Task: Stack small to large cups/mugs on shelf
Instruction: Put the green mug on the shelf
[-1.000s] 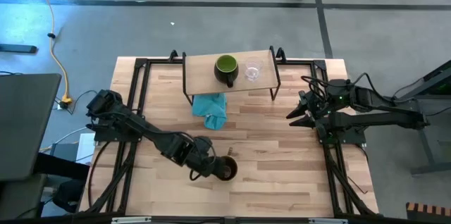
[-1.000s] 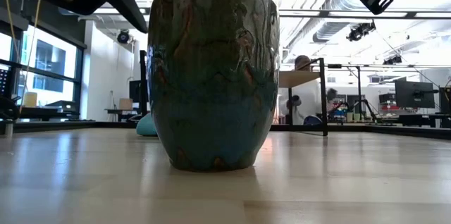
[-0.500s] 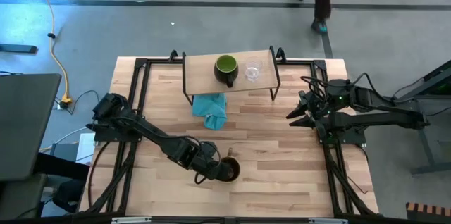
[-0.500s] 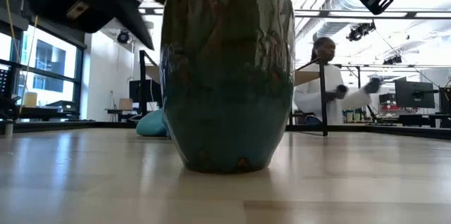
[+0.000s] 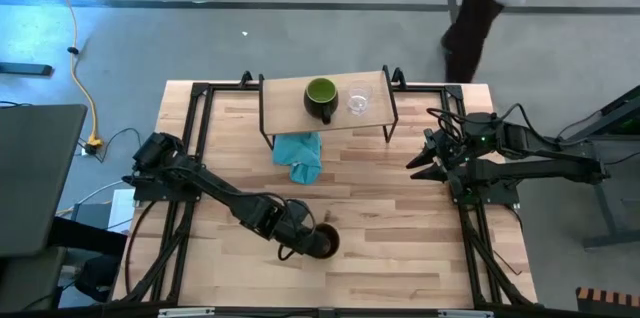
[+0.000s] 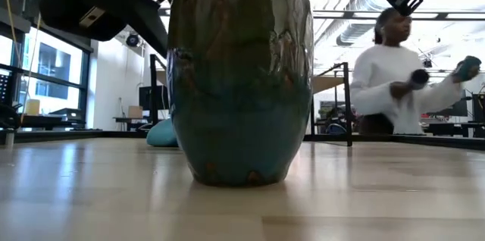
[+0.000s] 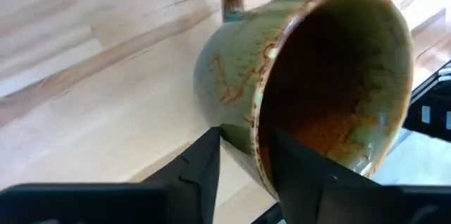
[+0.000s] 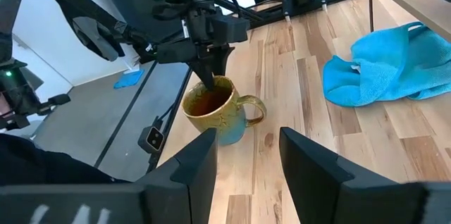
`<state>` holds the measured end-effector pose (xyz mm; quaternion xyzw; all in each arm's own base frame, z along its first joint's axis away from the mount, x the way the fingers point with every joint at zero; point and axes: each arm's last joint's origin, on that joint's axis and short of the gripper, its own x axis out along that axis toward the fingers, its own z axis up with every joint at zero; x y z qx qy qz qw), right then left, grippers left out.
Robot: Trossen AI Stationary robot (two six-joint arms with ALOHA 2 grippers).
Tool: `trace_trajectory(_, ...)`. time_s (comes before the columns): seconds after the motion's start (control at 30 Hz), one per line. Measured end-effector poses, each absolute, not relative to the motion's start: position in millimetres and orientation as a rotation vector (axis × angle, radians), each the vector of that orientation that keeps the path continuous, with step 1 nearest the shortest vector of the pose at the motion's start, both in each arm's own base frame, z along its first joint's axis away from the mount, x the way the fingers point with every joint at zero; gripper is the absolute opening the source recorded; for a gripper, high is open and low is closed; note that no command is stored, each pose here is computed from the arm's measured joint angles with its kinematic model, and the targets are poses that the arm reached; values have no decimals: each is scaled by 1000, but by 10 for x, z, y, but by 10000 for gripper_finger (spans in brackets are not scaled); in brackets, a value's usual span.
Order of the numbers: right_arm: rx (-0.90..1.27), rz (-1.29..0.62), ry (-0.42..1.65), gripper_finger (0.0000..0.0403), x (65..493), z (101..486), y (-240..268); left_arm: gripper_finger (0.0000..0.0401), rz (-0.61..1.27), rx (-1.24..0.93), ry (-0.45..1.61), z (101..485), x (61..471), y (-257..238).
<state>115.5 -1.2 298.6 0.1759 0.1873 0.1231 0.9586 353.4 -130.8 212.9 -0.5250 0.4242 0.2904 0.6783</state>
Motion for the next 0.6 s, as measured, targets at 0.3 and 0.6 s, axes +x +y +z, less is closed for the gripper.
trace_trajectory(0.3,355,249,380,144,1156,2986,-12,36,590,-1068,1017,2117,3552,-1197)
trace_trajectory(0.6,358,248,385,144,1154,2982,-12,38,475,-936,1148,2145,3584,-979)
